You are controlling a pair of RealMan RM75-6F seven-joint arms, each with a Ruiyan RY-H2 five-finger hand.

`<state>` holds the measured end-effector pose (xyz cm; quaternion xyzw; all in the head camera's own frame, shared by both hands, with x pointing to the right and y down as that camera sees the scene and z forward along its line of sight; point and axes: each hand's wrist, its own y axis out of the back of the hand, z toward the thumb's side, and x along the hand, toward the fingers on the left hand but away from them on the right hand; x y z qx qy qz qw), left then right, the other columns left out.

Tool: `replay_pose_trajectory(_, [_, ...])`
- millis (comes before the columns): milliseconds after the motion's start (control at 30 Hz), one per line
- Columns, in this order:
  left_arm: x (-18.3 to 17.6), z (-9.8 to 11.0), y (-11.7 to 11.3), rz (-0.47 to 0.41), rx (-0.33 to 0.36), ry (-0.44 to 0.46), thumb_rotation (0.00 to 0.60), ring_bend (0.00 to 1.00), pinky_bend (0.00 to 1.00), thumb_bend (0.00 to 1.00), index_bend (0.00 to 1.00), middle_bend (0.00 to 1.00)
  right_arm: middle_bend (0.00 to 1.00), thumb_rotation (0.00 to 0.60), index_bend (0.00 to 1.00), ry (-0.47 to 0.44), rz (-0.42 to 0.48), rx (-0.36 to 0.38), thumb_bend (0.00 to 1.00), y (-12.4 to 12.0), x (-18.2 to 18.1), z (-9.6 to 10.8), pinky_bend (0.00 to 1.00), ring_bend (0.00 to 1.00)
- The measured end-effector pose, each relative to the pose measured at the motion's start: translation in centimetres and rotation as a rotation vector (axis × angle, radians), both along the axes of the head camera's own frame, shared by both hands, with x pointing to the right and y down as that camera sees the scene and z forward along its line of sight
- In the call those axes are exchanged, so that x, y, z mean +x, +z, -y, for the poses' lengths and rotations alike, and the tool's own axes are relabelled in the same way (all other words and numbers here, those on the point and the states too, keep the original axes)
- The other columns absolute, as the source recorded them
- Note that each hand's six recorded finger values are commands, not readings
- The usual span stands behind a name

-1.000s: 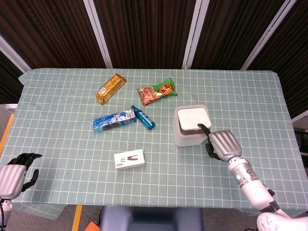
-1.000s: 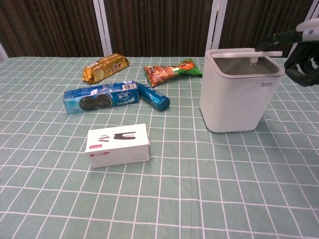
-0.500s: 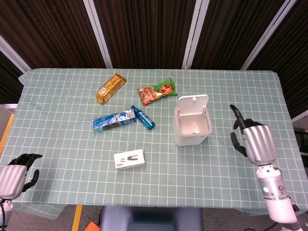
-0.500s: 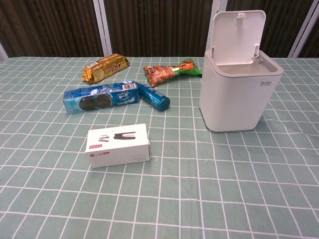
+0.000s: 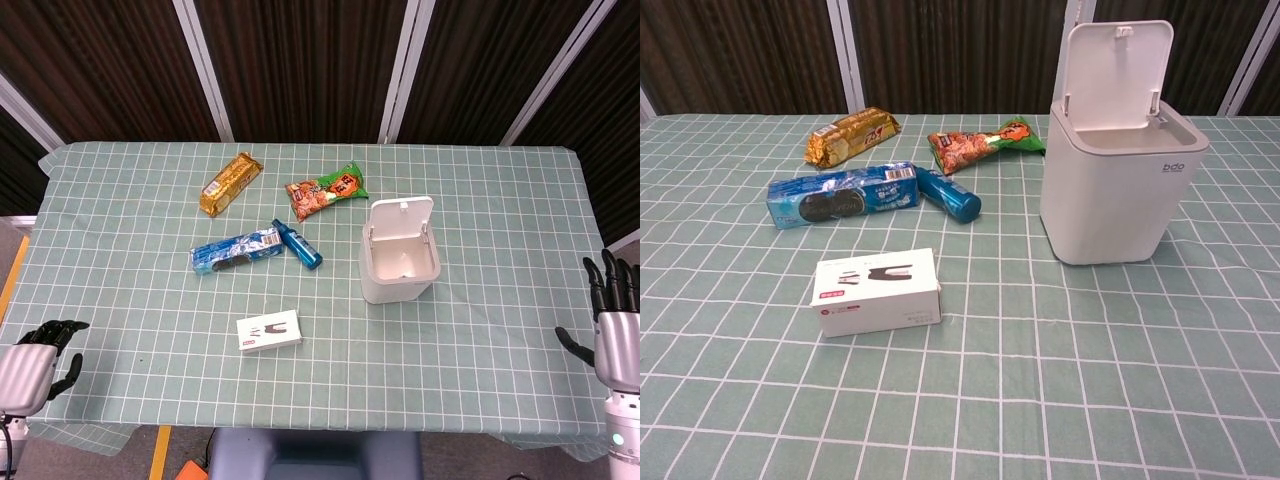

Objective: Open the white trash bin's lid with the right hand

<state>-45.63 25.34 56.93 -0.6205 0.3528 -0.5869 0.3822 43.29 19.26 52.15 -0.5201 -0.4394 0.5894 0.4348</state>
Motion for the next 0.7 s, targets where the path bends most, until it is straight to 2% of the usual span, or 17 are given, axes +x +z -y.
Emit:
replay_pose_trajectory(167, [0.1, -0.1, 0.0, 0.004, 0.002, 0.002, 0.6, 0.26, 0.42, 0.51, 0.31, 0.31, 0.0, 0.6, 0.0, 0.041, 0.006, -0.071, 0.12, 1.5, 1.1, -0.6, 0.06, 0.0])
replay_pose_trajectory(367, [0.1, -0.1, 0.0, 0.015, 0.008, 0.005, 0.6, 0.26, 0.42, 0.51, 0.32, 0.32, 0.0, 0.6, 0.0, 0.012, 0.002, -0.15, 0.12, 3.2, 0.9, -0.6, 0.06, 0.0])
replay_pose_trajectory(700, [0.0, 0.0, 0.2, 0.016, 0.001, -0.001, 0.6, 0.26, 0.42, 0.51, 0.32, 0.32, 0.0, 0.6, 0.0, 0.005, 0.038, -0.156, 0.12, 3.2, 0.7, -0.7, 0.06, 0.0])
